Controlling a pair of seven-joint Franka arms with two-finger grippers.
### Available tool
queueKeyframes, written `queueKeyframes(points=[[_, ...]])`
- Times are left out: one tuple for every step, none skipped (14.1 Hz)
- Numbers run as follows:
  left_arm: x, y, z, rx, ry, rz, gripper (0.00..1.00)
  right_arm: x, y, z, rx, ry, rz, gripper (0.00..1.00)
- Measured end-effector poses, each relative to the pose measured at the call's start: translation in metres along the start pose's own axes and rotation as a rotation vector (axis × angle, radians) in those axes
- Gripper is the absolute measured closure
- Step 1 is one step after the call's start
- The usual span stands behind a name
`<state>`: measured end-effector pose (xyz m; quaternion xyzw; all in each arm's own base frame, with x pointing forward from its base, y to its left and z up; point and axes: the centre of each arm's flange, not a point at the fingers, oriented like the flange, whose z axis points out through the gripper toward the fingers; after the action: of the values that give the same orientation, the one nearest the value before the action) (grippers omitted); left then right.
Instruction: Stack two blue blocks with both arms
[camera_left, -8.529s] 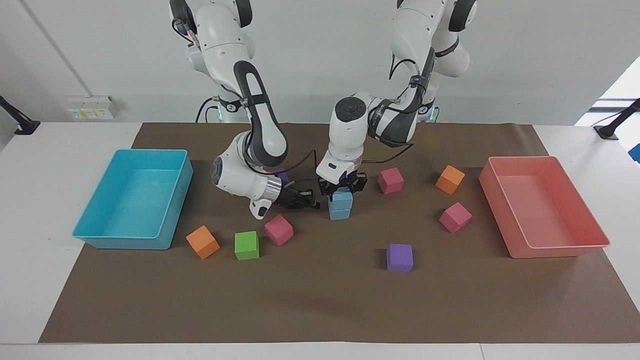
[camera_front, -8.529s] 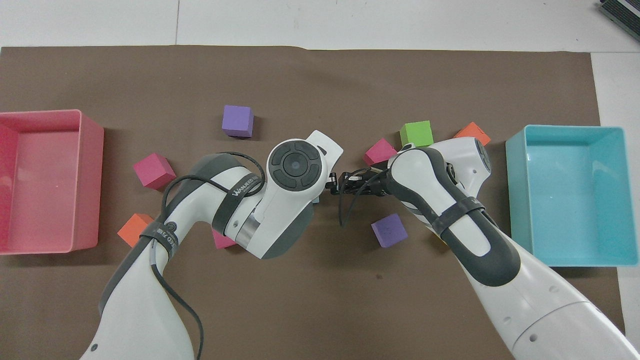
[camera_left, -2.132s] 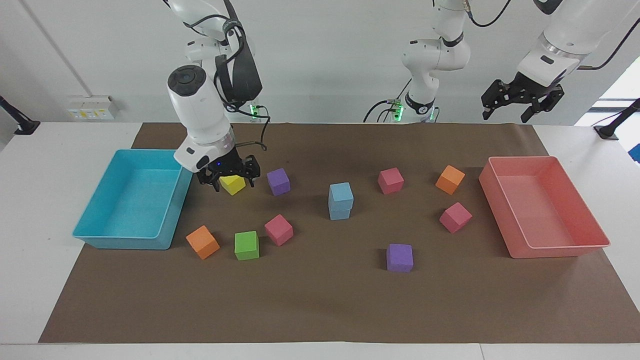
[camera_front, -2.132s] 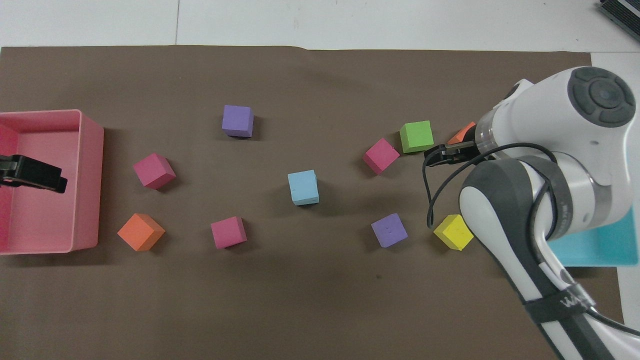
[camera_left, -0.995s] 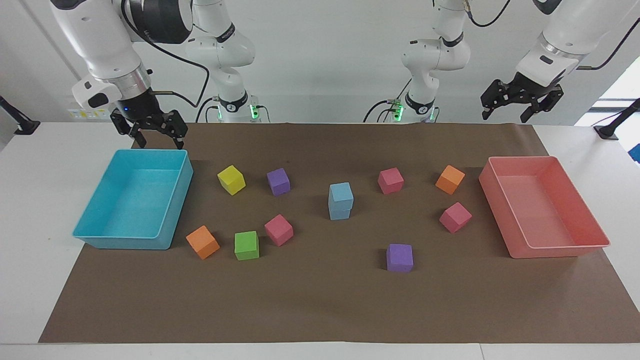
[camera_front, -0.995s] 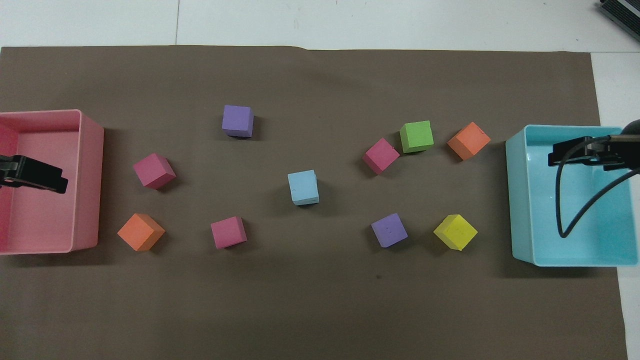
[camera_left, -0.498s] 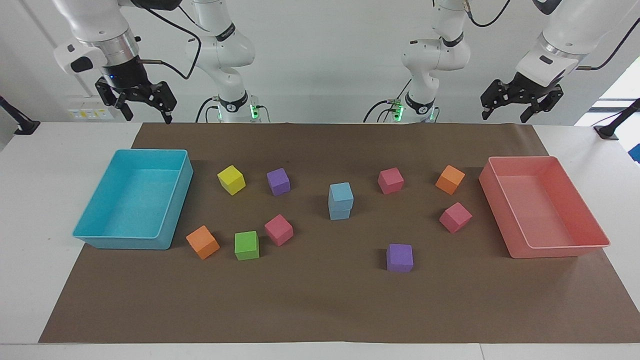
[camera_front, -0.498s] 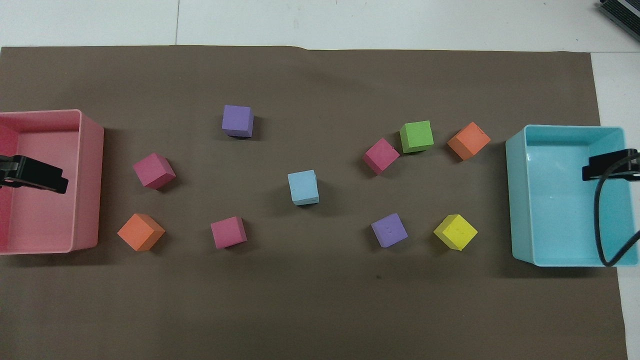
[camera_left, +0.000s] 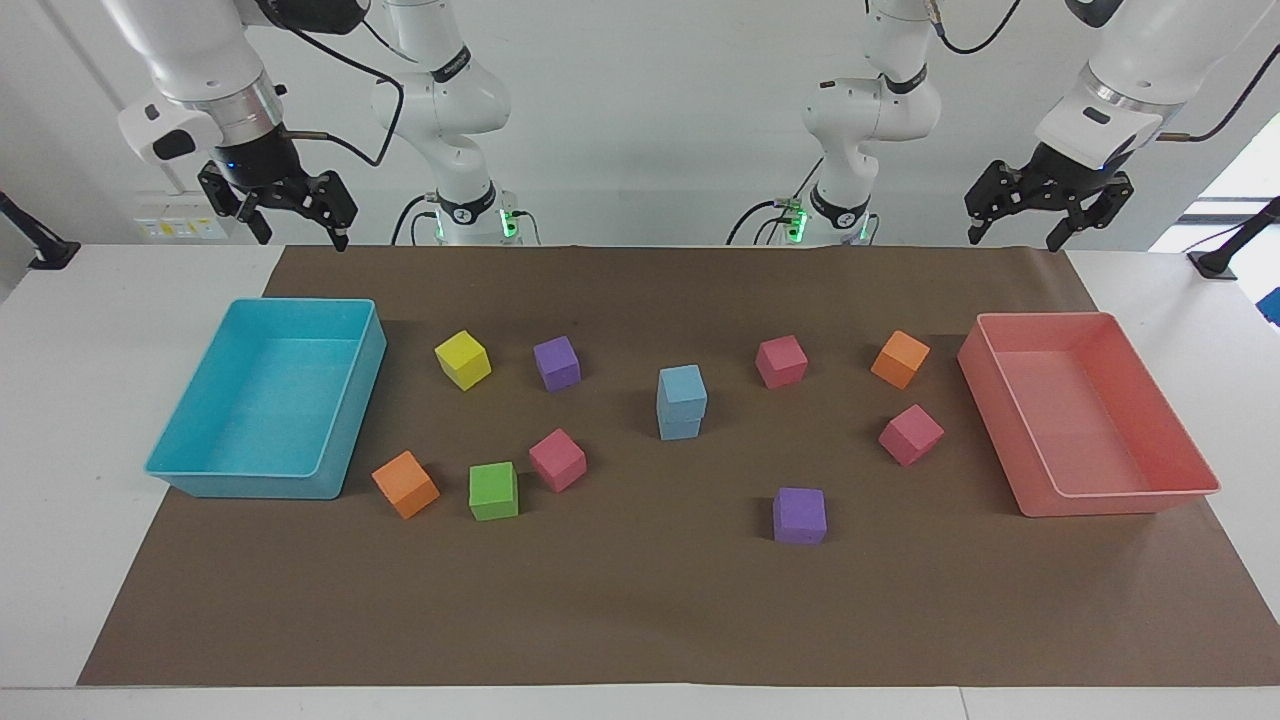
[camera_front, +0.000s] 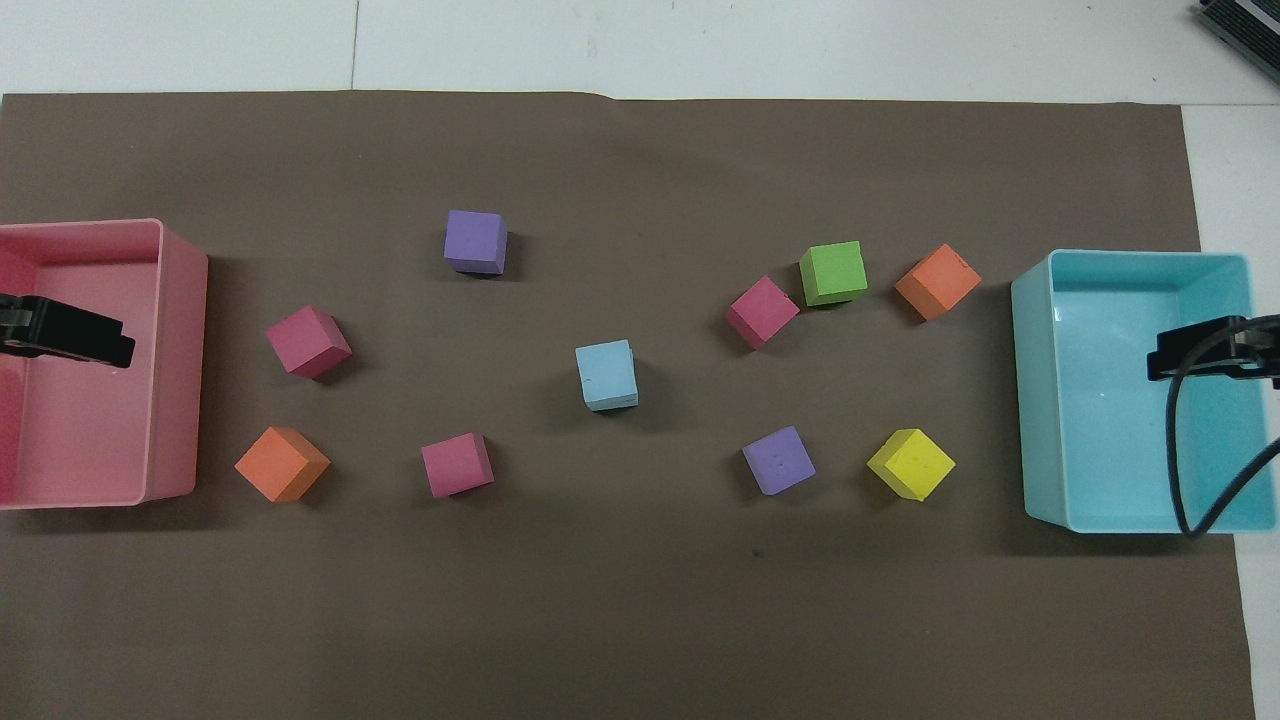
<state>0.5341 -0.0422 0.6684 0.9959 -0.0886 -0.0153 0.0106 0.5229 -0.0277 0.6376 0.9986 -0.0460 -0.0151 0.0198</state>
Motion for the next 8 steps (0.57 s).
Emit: queueKeyframes(points=[[0.0000, 0.0001, 0.0001, 0.000, 0.000, 0.001, 0.00, -0.0004, -0.0033, 0.0005, -0.001, -0.001, -0.006, 0.00], [0.0001, 0.0001, 0.0006, 0.000, -0.001, 0.002, 0.00, -0.0008, -0.0051, -0.0001, -0.001, 0.000, -0.010, 0.00], [0.0001, 0.0001, 0.0009, -0.001, -0.002, 0.003, 0.00, -0.0013, -0.0055, -0.0009, -0.001, 0.002, -0.010, 0.00], [0.0001, 0.0001, 0.0009, -0.001, -0.002, 0.003, 0.00, -0.0016, -0.0054, -0.0020, -0.001, 0.003, -0.010, 0.00], [0.0001, 0.0002, 0.0009, -0.001, -0.002, 0.004, 0.00, -0.0017, -0.0055, -0.0036, 0.001, 0.006, -0.010, 0.00], [0.0001, 0.0003, 0.0009, -0.001, -0.002, 0.004, 0.00, -0.0018, -0.0064, -0.0049, 0.009, 0.008, -0.011, 0.00], [0.0001, 0.0003, 0.0010, -0.001, -0.002, 0.004, 0.00, -0.0019, -0.0076, -0.0057, 0.021, 0.009, -0.011, 0.00], [0.0001, 0.0003, 0.0010, -0.001, -0.002, 0.004, 0.00, -0.0019, -0.0076, -0.0062, 0.025, 0.010, -0.011, 0.00]])
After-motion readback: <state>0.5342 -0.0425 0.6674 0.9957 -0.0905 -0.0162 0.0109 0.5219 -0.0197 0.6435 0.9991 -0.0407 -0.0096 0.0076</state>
